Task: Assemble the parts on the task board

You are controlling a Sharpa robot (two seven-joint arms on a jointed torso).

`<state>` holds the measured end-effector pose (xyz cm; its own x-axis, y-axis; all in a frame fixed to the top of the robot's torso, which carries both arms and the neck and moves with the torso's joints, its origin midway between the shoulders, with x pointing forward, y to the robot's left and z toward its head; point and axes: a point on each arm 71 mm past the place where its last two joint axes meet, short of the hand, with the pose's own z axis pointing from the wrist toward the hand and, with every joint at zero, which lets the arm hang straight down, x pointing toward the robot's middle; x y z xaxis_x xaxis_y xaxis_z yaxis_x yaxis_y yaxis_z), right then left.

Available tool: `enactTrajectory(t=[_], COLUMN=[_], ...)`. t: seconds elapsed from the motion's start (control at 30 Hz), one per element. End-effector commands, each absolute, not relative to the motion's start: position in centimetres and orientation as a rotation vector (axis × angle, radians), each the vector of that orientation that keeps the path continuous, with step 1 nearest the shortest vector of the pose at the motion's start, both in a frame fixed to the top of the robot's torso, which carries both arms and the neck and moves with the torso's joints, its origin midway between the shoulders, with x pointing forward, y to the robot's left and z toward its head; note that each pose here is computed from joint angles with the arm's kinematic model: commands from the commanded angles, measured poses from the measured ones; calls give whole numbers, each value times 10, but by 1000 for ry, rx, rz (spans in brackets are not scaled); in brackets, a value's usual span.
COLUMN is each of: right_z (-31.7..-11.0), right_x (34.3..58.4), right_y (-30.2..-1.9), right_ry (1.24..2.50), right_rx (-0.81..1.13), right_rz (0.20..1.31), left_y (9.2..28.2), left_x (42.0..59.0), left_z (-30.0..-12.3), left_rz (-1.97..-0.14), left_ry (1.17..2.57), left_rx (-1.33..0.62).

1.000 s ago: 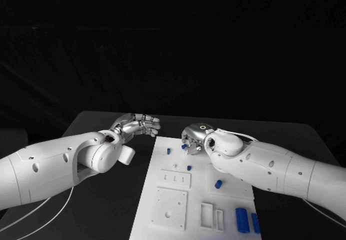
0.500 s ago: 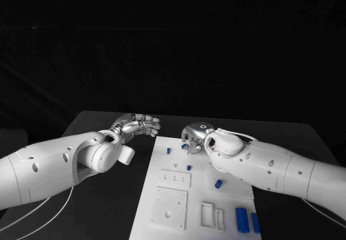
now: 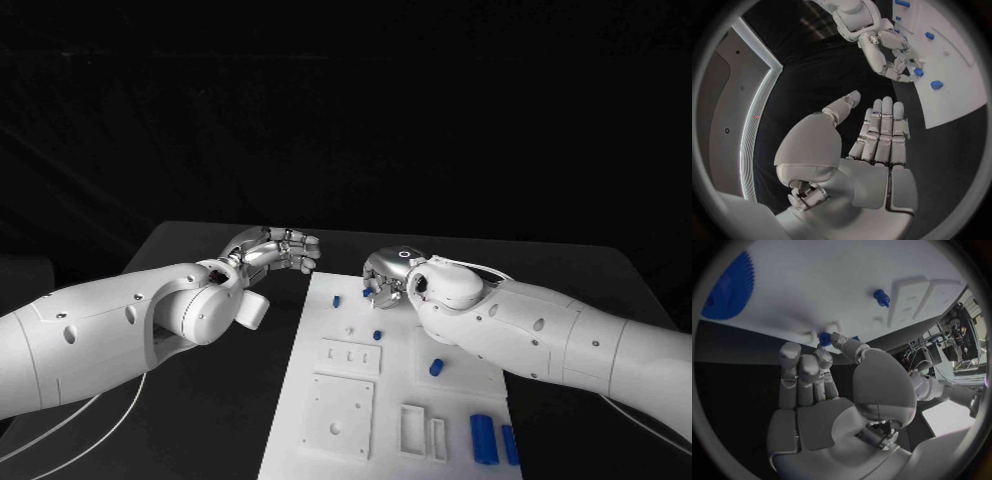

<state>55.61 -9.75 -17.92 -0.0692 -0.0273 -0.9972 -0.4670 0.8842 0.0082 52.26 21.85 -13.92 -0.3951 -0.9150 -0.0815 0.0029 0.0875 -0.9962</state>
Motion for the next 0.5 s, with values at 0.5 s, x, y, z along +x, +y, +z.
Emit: enactTrajectory(t=[0.5], right_z=[-181], right_x=[559], right_y=[-97], right_ry=[1643], right_rx=[-421], right_rz=[326], left_y=[215], left_x=[522], left_z=[-138], left_rz=[-1443], left_ry=[1566], left_rx=[-927])
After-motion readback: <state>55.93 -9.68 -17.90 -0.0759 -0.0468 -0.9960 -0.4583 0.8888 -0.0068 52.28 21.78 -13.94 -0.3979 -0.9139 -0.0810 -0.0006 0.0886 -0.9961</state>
